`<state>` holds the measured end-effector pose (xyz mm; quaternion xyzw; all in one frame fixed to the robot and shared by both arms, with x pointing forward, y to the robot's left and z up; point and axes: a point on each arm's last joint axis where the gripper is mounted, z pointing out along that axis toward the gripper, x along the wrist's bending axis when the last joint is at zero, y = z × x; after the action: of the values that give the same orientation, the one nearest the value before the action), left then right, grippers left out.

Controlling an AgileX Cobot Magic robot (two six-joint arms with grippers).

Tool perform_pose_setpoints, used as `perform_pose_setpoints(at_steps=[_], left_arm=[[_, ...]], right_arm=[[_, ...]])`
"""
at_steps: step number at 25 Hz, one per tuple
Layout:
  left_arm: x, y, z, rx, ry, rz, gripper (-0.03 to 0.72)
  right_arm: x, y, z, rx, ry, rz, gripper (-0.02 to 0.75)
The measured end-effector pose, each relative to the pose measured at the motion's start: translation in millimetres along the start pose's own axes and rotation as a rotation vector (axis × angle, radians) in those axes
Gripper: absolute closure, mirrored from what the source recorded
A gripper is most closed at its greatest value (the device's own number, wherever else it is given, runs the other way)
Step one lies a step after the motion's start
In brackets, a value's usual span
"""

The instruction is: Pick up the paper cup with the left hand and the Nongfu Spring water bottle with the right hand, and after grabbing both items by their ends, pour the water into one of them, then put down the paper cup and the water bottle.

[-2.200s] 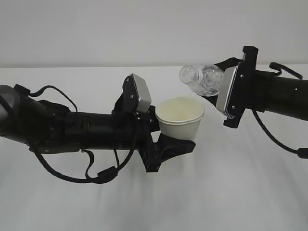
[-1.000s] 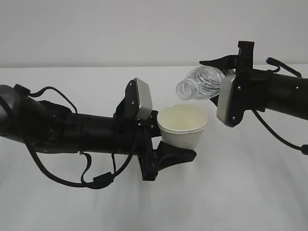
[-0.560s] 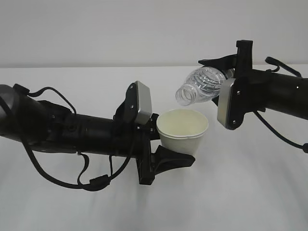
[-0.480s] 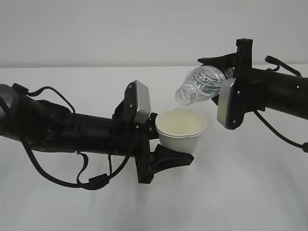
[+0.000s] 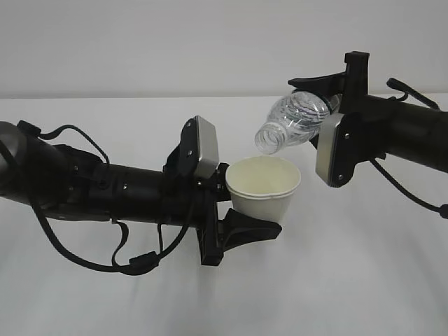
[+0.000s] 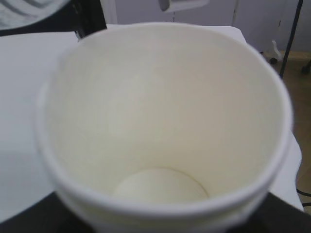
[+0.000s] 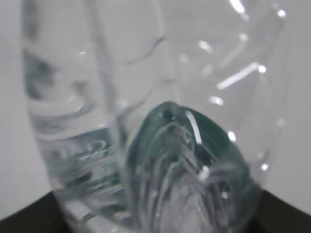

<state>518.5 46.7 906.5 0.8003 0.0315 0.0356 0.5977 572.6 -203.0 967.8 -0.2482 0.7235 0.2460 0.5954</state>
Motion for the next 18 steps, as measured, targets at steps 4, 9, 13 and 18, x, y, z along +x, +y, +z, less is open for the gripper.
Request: perform_pose_setpoints(at_steps=[4, 9, 13, 18], left_arm=[[0.0, 0.0, 0.0, 0.000, 0.000, 0.000, 0.242], [0.0, 0.0, 0.0, 0.000, 0.000, 0.000, 0.243], [0.0, 0.0, 0.0, 0.000, 0.000, 0.000, 0.244], [-0.1, 0.2, 0.0, -0.002, -0.001, 0.000, 0.244]], right_arm=[[-0.3, -0.5, 0.0, 0.006, -0.003, -0.015, 0.291], [-0.7, -1.1, 0.0, 0.012, -0.007, -0.041, 0.291], [-1.4, -2.3, 0.0, 0.026, -0.015, -0.062, 0.291], [-1.7, -2.7, 0.0, 0.030, -0.017, -0.079, 0.291]])
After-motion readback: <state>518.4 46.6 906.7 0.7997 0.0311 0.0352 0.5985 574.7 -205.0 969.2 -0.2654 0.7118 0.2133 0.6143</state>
